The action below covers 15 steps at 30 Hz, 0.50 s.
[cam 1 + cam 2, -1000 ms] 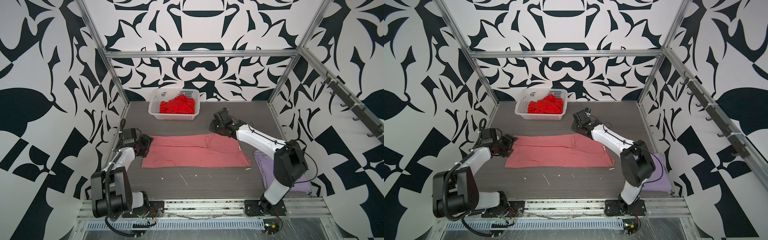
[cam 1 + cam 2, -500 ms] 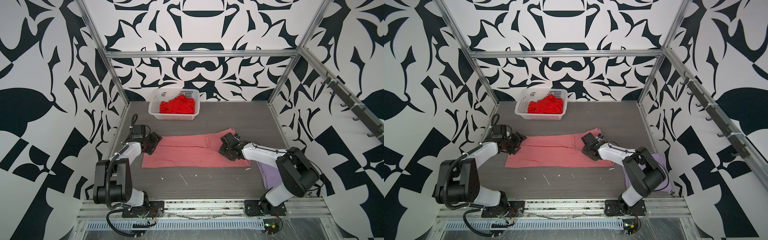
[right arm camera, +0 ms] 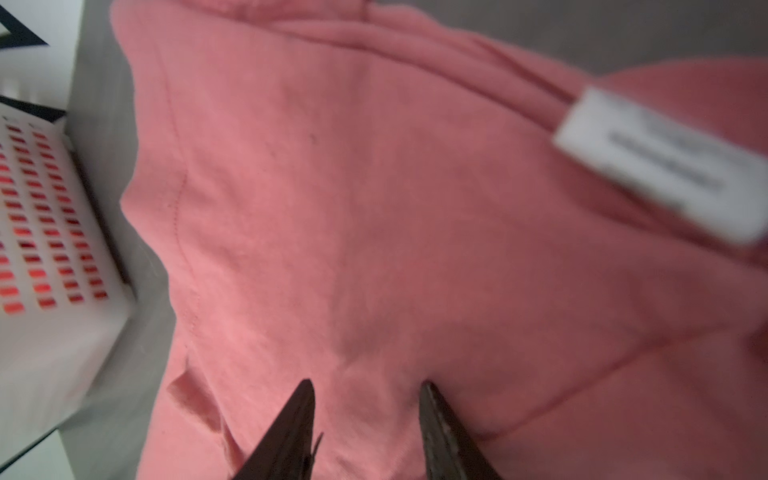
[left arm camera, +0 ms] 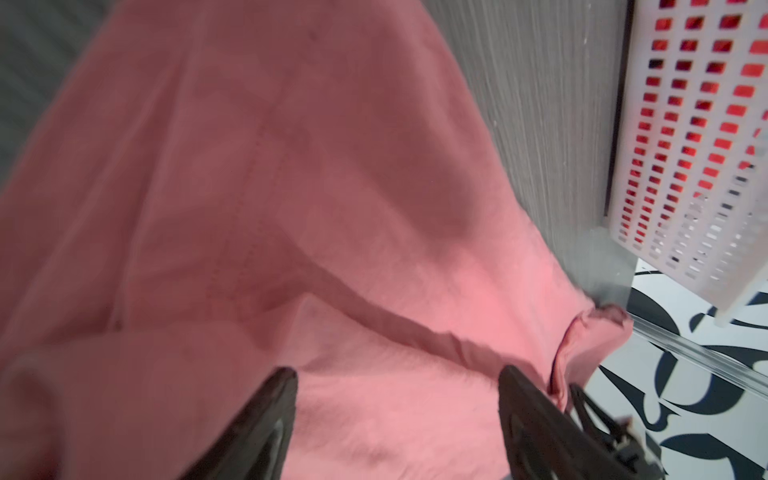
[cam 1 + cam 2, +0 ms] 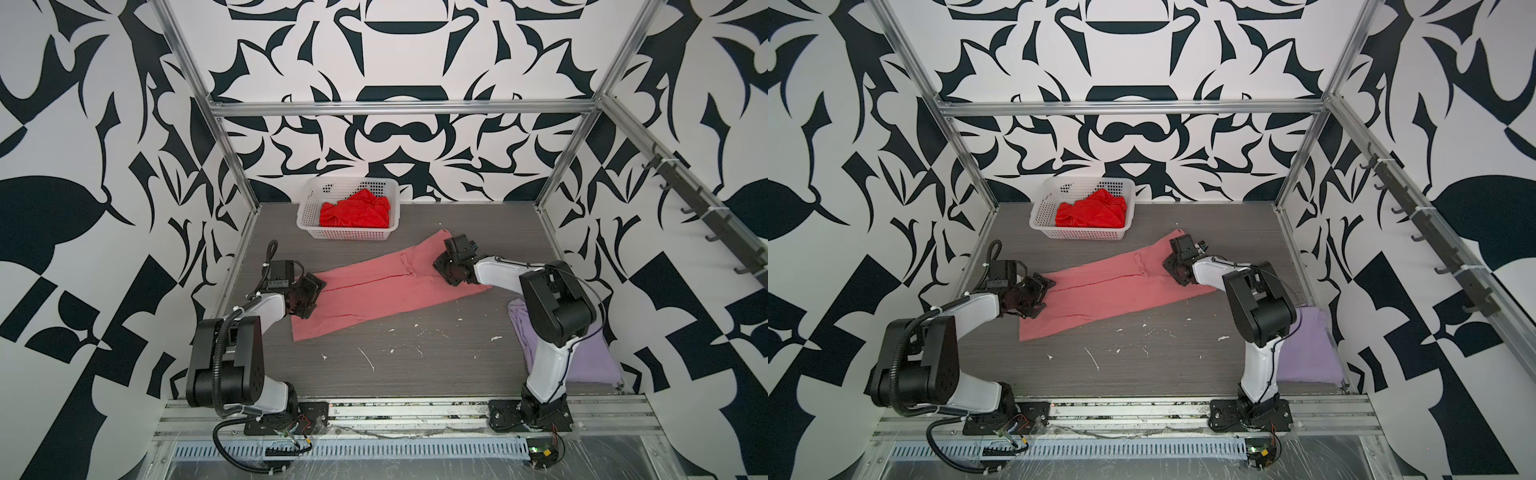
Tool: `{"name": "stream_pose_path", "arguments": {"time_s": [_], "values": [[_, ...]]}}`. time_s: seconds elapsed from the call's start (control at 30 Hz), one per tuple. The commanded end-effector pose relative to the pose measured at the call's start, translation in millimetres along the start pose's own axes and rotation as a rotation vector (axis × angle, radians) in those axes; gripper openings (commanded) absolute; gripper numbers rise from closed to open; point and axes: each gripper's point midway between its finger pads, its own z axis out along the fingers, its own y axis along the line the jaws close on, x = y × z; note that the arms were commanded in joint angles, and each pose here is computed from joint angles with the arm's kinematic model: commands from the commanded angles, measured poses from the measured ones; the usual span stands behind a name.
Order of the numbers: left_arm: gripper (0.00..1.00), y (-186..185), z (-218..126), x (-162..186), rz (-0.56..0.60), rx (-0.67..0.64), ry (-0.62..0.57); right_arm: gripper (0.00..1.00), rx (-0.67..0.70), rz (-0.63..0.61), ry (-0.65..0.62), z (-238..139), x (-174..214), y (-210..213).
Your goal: Fold and stack the t-shirts
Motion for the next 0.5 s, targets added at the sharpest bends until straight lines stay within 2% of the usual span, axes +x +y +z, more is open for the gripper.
{"name": "stream_pose_path", "arguments": {"time_s": [0.0, 0.17, 0.3, 0.37, 0.47], "values": [[0.8, 62, 10, 68, -0.12, -0.21, 0.161, 0.46, 0.004, -0.085, 0.081, 25, -17, -1], [0.81, 72, 17, 133, 0.009, -0.268, 0.291, 0.45, -0.098, -0.216, 0.092, 39, -73, 54], [0.78, 54, 16, 176, 0.144, -0.205, 0.442, 0.45, -0.213, -0.254, 0.101, 40, -97, 96], [0.78, 33, 6, 181, 0.238, -0.162, 0.423, 0.44, -0.253, -0.272, 0.091, 28, -104, 115], [0.8, 4, -18, 163, 0.367, -0.17, 0.325, 0.44, -0.338, -0.304, 0.046, -3, -113, 142]]}}
